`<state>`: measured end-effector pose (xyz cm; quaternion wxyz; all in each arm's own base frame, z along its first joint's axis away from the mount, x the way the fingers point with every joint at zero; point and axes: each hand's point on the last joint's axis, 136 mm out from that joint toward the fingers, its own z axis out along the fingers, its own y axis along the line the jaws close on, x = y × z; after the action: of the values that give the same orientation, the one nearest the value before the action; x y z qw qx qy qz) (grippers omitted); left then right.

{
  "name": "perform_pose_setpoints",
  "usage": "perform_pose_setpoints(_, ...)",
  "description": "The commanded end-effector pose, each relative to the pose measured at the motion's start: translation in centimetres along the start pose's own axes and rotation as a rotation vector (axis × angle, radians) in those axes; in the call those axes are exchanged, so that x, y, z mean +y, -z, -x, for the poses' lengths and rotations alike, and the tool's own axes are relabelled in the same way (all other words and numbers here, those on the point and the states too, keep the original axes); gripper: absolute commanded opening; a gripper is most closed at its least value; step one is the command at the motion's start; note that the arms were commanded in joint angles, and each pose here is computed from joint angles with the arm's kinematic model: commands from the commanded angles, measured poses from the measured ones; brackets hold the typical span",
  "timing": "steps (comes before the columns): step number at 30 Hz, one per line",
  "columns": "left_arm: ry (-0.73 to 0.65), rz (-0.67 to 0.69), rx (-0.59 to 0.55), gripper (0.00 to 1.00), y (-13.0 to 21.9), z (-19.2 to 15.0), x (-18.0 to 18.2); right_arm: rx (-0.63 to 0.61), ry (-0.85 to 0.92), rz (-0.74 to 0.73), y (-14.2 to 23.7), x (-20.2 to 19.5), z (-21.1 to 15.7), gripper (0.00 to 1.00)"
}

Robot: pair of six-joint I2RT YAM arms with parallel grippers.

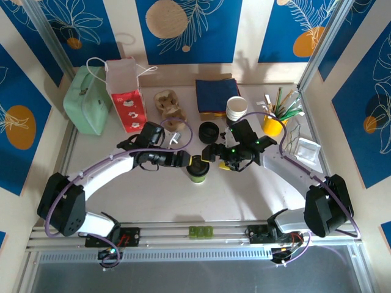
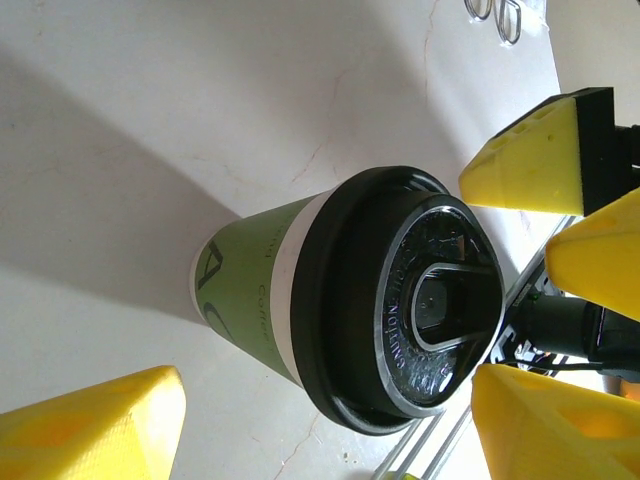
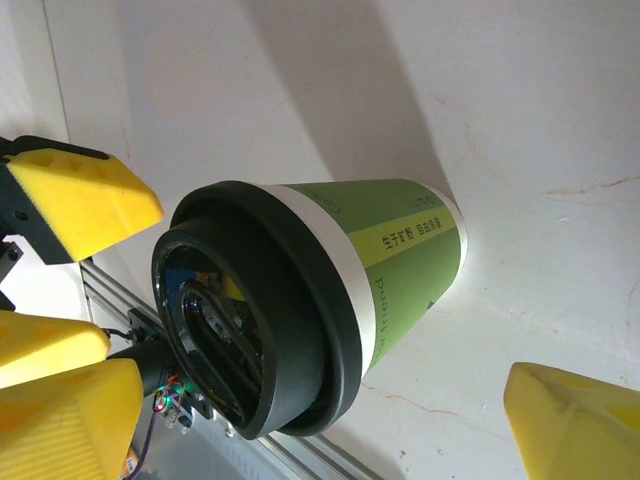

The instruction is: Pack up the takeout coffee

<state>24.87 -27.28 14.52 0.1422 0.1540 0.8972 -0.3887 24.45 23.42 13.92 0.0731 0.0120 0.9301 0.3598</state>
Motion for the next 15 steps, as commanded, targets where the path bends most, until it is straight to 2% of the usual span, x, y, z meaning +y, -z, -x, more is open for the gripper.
perform_pose_setpoints(1,-0.042,-0.034,0.014,0.74,-0.48,0.04,-0.89,0.005,0.023,0.008,0.06,0.65,0.29,0.91)
perform_pose_setpoints(15,-0.048,-0.017,0.026,0.73,-1.31,0.54,-0.47,0.026,0.008,-0.016,-0.84,-0.26,0.25,0.85)
